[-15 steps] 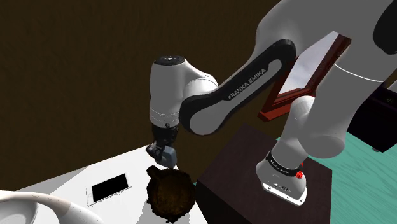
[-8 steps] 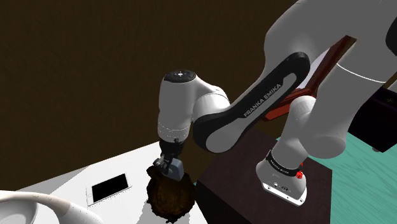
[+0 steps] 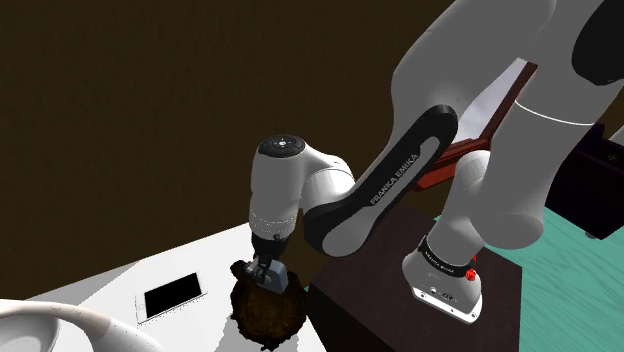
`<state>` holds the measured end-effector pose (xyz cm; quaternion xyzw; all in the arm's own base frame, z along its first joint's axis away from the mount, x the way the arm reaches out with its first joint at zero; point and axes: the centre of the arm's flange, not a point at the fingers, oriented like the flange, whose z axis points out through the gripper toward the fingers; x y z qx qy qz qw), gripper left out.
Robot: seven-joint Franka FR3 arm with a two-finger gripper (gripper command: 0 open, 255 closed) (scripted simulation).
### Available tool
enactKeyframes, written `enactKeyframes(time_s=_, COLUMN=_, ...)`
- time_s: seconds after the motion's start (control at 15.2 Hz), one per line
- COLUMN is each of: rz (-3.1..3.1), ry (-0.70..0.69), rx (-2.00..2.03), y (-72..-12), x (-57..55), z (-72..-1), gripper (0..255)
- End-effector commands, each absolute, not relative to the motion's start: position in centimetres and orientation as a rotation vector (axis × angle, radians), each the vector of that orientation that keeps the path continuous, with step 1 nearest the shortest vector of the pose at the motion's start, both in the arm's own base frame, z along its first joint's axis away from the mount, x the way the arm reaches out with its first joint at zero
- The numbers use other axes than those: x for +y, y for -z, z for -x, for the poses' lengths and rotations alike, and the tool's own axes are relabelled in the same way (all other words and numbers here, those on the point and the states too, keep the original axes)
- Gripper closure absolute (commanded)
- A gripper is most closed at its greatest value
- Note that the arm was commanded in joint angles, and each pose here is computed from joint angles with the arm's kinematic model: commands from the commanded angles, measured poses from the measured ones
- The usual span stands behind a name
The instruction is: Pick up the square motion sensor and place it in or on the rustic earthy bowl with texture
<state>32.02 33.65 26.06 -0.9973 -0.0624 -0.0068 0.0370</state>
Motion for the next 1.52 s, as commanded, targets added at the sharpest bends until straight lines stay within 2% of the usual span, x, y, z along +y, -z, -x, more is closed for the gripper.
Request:
enactKeyframes(time_s=0.0, rz=3.061, ry=0.022, rx=-0.192, y=-25.1, x=33.7, z=-32.0, gripper=255)
enactKeyframes(time_s=0.53, rz=3.061, ry=0.022, rx=-0.192, y=-24.7, x=33.7, z=-32.0, gripper=255)
enactKeyframes(time_s=0.59, rz=3.061, ry=0.022, rx=-0.192, y=-24.7, x=33.7, z=-32.0, gripper=0)
enactKeyframes(time_s=0.92, rz=3.061, ry=0.022, rx=-0.192, y=-24.7, x=33.7, z=-32.0, gripper=0)
enactKeyframes(time_s=1.19, rz=3.061, ry=0.022, rx=-0.192, y=-29.7, x=33.3, z=-32.0, gripper=0)
enactKeyframes(time_s=1.45, rz=3.061, ry=0.022, rx=-0.192, y=-29.7, x=33.3, z=-32.0, gripper=0)
